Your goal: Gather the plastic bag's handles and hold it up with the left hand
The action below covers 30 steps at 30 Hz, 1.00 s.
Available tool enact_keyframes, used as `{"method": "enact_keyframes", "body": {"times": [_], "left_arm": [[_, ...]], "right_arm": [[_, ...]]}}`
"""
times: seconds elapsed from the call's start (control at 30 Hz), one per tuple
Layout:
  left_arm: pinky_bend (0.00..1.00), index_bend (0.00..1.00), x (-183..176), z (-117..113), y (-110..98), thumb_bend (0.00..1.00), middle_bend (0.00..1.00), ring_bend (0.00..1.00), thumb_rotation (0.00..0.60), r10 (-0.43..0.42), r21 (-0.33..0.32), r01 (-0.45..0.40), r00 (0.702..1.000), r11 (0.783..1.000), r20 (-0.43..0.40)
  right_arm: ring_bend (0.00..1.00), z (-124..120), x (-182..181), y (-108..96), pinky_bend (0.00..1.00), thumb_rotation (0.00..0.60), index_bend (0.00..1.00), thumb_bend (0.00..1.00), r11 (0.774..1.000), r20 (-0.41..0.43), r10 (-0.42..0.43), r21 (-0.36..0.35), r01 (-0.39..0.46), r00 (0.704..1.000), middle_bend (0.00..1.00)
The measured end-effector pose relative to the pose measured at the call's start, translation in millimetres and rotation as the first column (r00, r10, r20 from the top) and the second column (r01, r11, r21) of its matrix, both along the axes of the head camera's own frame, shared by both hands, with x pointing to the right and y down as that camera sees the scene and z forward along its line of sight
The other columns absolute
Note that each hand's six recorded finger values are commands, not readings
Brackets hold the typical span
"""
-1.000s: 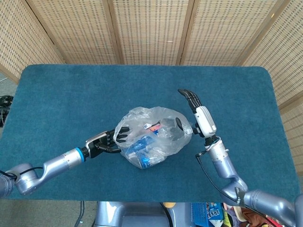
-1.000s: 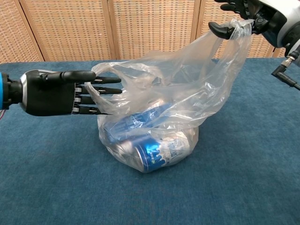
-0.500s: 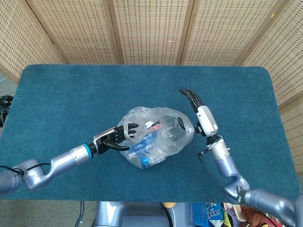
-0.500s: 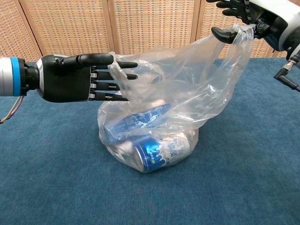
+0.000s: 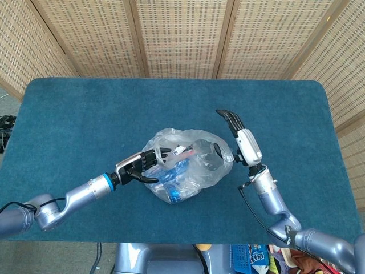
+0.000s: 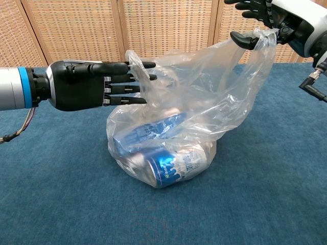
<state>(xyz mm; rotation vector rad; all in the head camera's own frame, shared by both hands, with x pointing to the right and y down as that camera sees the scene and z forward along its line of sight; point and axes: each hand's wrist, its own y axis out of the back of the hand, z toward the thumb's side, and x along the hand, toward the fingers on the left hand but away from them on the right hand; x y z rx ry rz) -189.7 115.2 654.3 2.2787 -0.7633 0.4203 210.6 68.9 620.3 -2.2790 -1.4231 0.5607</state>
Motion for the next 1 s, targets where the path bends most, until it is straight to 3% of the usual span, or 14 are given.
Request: {"method": "enact_keyframes", "body": {"times": [0.2,0.6,1.0], "left_arm": [[0.01,0.17,3.0,-2.6,-1.0,0.09,0.07,0.03,0.6,0.023,0.061,-0.022,1.0,0.998,-0.002],[0.01,0.21,0.8,-12.4,-9.9,0.11,0.11,0.05,0.6,-0.034,0.089,0.043,0.994,0.995,-0.109],[0.02,0.2,-11.4,-9.2,-7.5,0.11,0.11,0.05,0.6,-0.023,0.09,0.03,0.997,0.995,-0.08]], "right_arm": [[0.0,2.3,-0.2,1.9,0.0,0.6,0.0,0.51,1.0,-0.009,-0.003,-0.004,0.003,1.0,0.12],[0.0,4.1,2.2,1.6,0.0,0.6,0.0,0.51,1.0,-0.026,-0.002,-0.001,0.002,1.0,0.12],[0.0,3.1,2.5,0.3,0.0,0.6,0.0,0.51,1.0,-0.04,0.0,0.005,0.0,0.999,0.12]]}}
